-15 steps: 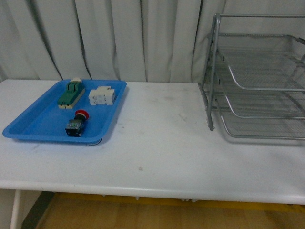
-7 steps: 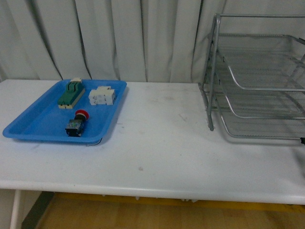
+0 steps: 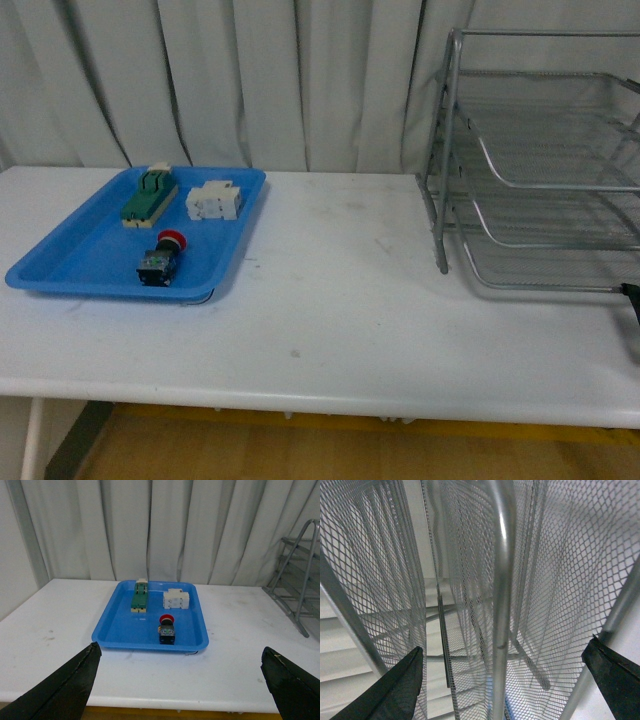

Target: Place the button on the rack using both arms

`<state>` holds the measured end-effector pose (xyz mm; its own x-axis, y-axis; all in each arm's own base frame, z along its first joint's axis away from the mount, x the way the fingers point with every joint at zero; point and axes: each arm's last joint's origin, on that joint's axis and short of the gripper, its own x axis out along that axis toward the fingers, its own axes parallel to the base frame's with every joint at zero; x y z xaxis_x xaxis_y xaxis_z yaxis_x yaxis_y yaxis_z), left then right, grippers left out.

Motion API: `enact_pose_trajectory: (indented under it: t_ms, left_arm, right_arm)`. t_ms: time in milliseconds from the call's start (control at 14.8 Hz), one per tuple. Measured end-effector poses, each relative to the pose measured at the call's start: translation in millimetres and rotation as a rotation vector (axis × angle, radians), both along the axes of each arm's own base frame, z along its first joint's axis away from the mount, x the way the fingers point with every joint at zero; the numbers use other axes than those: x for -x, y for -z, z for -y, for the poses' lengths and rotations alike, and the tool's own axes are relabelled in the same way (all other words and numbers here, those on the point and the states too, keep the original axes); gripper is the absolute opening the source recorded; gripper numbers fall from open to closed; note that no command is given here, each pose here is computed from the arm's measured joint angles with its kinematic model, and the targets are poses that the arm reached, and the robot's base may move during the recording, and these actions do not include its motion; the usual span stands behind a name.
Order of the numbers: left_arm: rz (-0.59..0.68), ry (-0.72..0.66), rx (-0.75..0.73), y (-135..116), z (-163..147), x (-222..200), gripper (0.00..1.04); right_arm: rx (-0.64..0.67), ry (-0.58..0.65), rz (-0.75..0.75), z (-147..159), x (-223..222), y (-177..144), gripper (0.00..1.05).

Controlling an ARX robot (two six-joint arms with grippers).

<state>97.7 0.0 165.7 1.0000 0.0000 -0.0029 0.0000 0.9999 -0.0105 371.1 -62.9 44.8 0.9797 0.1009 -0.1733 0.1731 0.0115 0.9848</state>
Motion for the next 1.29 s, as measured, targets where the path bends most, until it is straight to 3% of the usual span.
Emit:
enact_pose_trajectory:
  t_ms: [271,407,474,745,1287]
  left_arm:
    - [0.0,0.0,0.0,0,0,0,0.98]
    - [0.0,0.0,0.0,0,0,0,0.98]
    - [0.0,0.0,0.0,0,0,0,0.98]
    - [0.0,0.0,0.0,0,0,0,0.98]
    - [0.0,0.0,0.0,0,0,0,0.98]
  right_arm:
    - [0.03,-0.012,0.042,2,-13,-4,0.97]
    - [0.049,-0.023,0.065,3,-18,-8,0.7]
    - [0.061,-0.029,0.066,3,-18,-7,0.46]
    - [0.048,-0.026,0.032,3,-12,2,0.03]
    - [0.037,-0.04,-0.055,6,36,4,0.03]
